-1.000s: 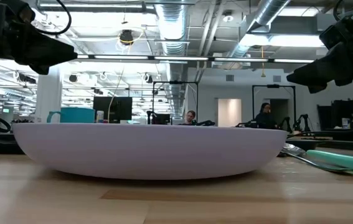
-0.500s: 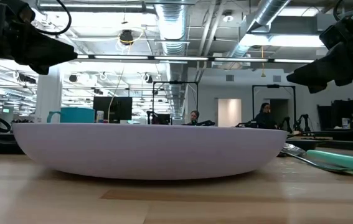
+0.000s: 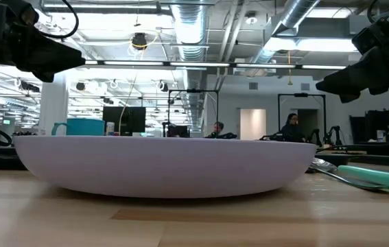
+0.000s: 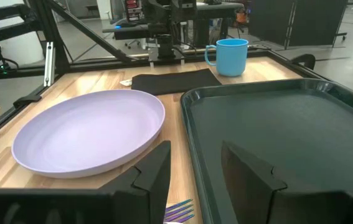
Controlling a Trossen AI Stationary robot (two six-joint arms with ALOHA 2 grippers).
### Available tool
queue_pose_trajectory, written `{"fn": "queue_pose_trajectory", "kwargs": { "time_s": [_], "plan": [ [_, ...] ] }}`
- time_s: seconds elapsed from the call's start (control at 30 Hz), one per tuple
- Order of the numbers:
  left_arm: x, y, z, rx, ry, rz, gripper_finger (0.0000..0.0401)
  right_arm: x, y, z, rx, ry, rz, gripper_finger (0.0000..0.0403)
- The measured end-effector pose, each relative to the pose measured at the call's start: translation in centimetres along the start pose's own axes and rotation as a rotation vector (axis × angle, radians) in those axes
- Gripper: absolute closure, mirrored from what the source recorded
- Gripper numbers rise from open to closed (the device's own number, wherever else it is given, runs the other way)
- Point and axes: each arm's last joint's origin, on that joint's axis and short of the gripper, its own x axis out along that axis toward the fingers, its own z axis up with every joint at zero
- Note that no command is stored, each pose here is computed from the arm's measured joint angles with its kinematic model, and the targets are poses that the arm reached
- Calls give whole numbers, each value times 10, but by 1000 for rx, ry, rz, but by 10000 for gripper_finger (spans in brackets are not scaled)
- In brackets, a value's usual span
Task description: Set up tray
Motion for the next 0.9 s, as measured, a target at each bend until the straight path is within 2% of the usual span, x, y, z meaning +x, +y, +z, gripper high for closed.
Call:
{"fn": "queue_pose_trajectory", "kwargs": {
  "time_s": [0.53,0.73,0.9],
  "plan": [
    [0,0,0,-10,0,-1,269,0,0,0,0,0,0,270],
    [0,0,0,-68,1,0,269,0,0,0,0,0,0,269],
    [0,0,0,-62,0,0,269,0,0,0,0,0,-1,270]
  ]
}}
